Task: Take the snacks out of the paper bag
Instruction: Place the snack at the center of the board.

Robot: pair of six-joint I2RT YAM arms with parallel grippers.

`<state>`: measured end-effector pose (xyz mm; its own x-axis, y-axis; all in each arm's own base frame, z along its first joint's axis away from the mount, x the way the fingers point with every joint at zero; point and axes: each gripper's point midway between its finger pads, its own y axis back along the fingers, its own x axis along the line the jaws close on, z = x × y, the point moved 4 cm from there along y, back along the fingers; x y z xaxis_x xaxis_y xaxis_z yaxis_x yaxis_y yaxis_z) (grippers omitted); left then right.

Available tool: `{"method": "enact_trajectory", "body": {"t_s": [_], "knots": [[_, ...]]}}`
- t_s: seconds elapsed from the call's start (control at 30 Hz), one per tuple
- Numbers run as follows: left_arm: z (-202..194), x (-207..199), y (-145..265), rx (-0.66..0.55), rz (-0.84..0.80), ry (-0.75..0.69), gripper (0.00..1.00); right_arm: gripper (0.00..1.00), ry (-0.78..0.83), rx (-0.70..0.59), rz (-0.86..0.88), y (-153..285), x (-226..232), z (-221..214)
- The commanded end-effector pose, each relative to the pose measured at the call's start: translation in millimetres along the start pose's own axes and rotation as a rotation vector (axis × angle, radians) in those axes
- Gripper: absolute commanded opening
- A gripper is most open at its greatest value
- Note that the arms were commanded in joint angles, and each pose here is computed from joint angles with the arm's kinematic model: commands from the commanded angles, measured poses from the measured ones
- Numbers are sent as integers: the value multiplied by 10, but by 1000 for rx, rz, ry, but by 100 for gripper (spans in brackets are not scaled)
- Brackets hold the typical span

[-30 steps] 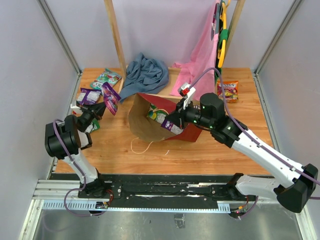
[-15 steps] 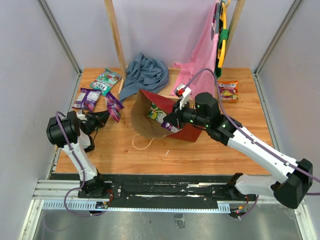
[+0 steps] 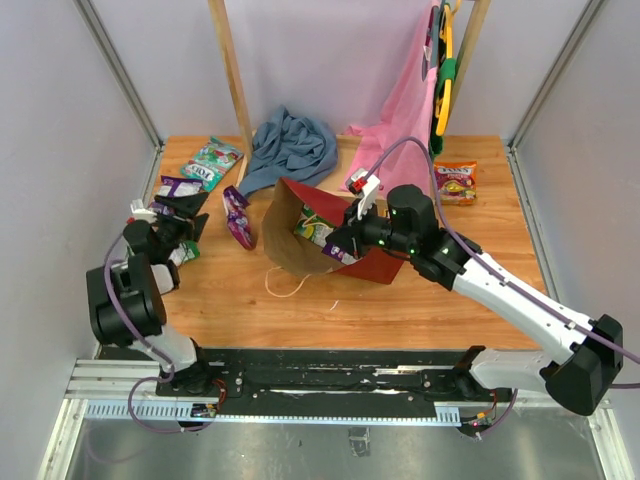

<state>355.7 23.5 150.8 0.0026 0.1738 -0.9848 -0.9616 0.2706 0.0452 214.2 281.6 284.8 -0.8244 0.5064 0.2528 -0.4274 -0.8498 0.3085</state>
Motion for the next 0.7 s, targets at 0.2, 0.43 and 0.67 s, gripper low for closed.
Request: {"method": "enact_trajectory", "body": {"t_s": [0.2, 0.43, 0.67], "knots": [[473, -79, 297, -276, 402, -386, 100, 1, 28, -10, 41, -49, 73, 57], [224, -461, 113, -153, 404, -650, 75, 1, 15, -10, 64, -92, 96, 56], [69, -83, -8, -43, 451, -626, 3, 1, 13, -13, 57, -49, 101, 43]]}}
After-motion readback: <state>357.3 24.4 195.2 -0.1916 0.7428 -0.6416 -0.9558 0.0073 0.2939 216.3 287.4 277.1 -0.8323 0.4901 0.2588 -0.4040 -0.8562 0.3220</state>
